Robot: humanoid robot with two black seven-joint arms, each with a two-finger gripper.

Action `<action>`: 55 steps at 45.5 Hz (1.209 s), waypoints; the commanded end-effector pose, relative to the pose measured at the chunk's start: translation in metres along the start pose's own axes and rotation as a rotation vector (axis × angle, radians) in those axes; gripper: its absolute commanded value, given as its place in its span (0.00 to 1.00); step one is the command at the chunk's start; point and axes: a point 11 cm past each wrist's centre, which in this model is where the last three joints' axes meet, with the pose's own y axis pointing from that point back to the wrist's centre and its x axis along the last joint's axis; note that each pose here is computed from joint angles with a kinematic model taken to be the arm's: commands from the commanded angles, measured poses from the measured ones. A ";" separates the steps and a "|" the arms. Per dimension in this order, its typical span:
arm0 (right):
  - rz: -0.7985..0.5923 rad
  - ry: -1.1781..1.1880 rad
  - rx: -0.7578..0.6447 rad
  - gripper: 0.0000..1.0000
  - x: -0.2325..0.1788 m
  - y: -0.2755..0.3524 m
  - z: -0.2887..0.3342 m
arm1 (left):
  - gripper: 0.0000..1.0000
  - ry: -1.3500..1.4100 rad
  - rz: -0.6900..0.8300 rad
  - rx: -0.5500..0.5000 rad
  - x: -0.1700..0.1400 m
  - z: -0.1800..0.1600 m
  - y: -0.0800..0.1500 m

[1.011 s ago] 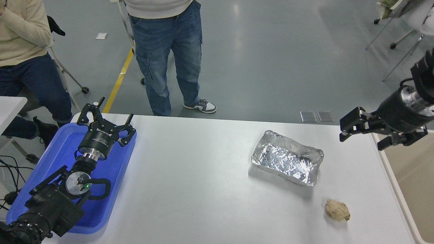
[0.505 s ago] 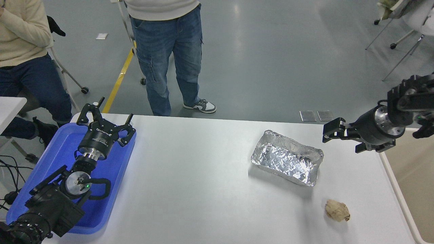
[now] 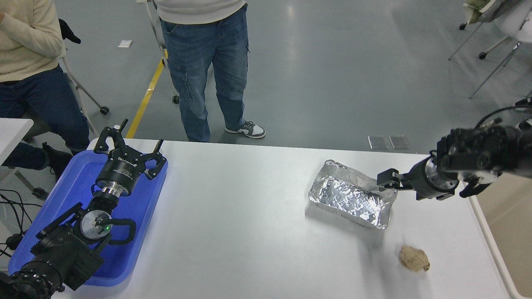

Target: Pick up foil plate and place in dustbin

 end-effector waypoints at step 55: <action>0.052 -0.168 0.018 0.00 -0.064 -0.080 0.020 | 1.00 -0.001 -0.001 0.001 0.000 0.000 0.000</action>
